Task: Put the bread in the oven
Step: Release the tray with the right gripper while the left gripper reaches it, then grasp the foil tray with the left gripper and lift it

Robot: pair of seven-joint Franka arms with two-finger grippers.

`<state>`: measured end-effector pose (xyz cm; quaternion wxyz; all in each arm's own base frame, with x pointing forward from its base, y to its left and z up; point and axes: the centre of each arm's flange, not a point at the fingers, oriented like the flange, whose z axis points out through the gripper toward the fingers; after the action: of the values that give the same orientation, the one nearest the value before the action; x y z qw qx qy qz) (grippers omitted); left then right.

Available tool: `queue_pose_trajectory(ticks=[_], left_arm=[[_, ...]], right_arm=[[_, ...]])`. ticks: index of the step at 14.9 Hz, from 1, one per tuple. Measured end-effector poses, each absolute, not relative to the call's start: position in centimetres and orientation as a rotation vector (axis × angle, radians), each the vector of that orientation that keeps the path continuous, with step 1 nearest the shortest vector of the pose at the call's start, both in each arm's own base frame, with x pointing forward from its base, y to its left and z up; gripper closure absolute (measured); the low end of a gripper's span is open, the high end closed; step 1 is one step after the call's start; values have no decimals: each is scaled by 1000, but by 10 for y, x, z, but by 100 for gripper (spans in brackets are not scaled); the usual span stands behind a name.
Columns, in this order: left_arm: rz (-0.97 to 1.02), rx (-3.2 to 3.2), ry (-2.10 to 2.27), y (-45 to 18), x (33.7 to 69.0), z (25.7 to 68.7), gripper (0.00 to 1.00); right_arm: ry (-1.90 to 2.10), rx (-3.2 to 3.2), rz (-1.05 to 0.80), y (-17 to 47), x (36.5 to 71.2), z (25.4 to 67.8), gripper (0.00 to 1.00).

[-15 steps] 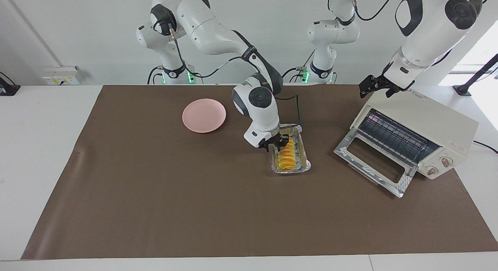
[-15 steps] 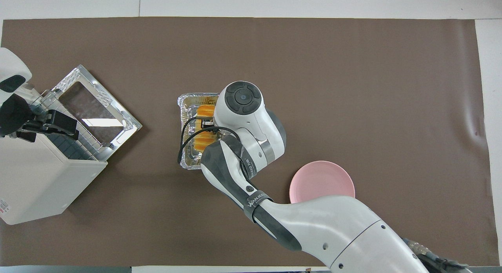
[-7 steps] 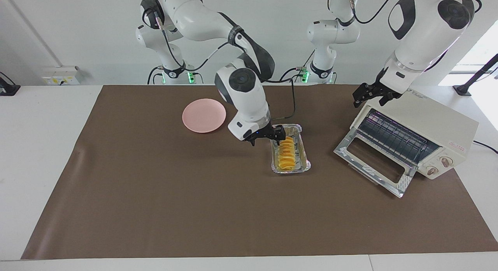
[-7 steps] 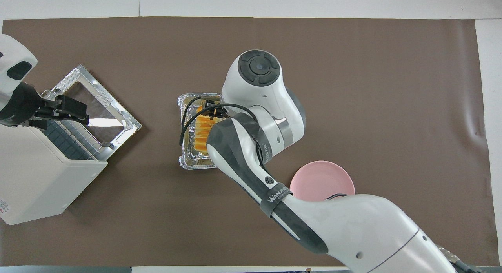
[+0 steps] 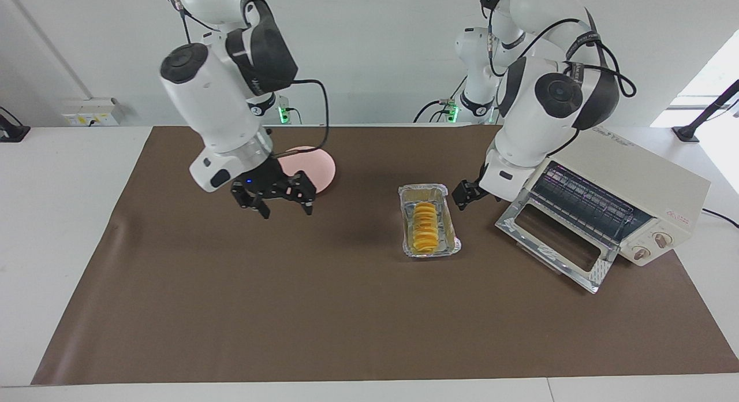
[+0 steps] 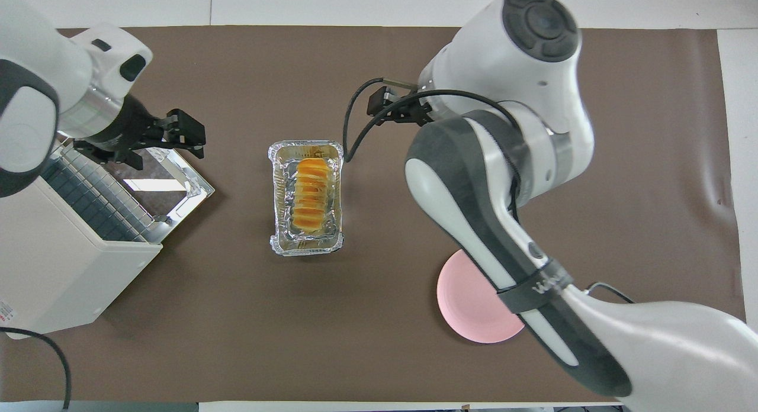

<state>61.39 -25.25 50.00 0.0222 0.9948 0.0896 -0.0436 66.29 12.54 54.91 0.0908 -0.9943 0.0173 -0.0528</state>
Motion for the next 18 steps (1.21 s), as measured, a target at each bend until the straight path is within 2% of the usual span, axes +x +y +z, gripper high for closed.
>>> queue_pose_trajectory(ticks=[2,5,8,12,15,17,18], left_arm=[[-120,3079,292,-283,609,485,0],[-150,3097,250,-327,588,448,0],[-184,3128,222,-367,564,397,0],[-257,3163,208,-380,552,332,0],[-282,3173,207,-378,547,323,4],[-277,3173,198,-381,545,325,7],[-277,3173,195,-382,544,325,17]], right_arm=[[-30,-3034,-132,93,664,544,0],[-47,-3092,24,63,650,546,0],[-163,-3117,157,15,624,568,0],[-167,-3126,153,-17,589,612,0],[-163,-3143,174,-17,554,635,0],[-158,-3143,206,-18,536,634,0],[-157,-3142,223,-18,531,629,0]])
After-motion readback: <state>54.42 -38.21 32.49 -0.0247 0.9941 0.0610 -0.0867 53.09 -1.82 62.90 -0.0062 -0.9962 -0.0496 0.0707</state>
